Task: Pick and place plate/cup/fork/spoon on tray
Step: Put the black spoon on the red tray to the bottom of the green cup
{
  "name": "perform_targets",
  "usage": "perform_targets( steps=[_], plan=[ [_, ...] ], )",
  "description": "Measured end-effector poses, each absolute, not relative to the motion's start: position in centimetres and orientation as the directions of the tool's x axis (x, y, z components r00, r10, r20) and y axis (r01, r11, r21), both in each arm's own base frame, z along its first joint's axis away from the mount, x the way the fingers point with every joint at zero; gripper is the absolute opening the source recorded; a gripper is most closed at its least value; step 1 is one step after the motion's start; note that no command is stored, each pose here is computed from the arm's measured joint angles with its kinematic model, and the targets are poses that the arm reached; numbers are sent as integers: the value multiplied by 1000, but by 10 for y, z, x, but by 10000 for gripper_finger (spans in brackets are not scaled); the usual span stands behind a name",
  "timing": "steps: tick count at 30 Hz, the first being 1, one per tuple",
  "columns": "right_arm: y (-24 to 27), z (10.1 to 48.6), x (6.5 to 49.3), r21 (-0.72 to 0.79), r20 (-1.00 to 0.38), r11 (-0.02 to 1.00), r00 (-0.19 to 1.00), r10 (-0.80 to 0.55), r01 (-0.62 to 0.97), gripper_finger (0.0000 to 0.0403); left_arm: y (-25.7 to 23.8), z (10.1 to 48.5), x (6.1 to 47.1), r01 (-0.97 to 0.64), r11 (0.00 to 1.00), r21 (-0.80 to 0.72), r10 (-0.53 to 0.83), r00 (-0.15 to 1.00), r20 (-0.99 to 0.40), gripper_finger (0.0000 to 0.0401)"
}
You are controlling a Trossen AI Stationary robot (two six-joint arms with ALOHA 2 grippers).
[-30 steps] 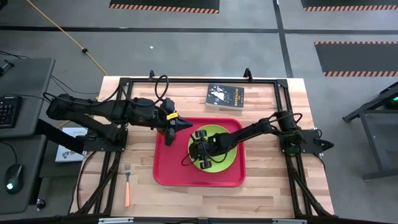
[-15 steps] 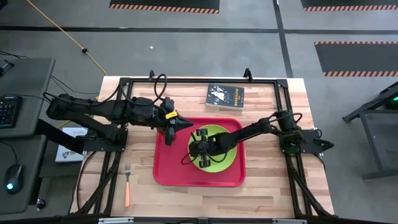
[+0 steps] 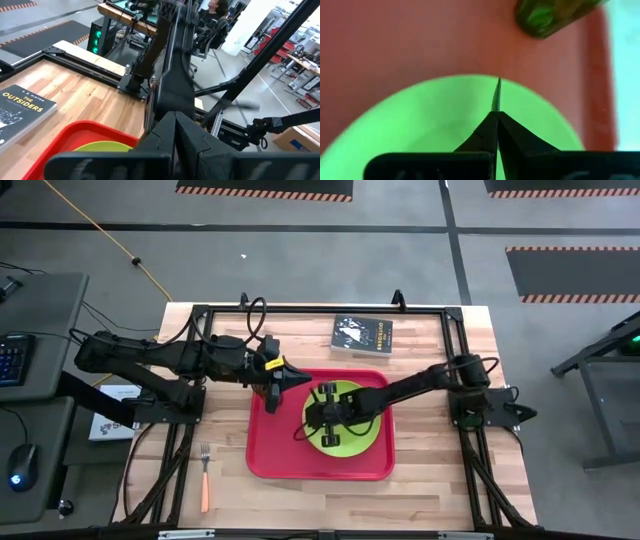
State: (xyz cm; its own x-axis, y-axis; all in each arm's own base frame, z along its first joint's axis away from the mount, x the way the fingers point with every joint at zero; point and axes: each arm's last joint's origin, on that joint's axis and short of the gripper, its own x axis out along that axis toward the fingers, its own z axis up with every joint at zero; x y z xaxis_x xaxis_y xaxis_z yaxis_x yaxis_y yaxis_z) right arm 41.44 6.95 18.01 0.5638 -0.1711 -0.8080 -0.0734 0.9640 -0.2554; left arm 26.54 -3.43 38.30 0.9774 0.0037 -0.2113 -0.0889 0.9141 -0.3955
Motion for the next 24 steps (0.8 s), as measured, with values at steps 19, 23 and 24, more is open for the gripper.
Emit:
perform_targets(
  steps=[19, 23, 24],
  plan=[
    [53, 233, 397, -107, -785, 993, 617, -49, -57, 0, -34, 384, 265, -80, 926, -368, 3, 979, -205, 0],
    [54, 232, 397, -101, -789, 993, 613, -42, -63, 0, -34, 384, 265, -80, 927, -367, 3, 979, -205, 0],
    [54, 232, 397, -96, -790, 993, 612, -35, -67, 0, -34, 384, 265, -80, 927, -367, 3, 979, -205, 0]
  ],
)
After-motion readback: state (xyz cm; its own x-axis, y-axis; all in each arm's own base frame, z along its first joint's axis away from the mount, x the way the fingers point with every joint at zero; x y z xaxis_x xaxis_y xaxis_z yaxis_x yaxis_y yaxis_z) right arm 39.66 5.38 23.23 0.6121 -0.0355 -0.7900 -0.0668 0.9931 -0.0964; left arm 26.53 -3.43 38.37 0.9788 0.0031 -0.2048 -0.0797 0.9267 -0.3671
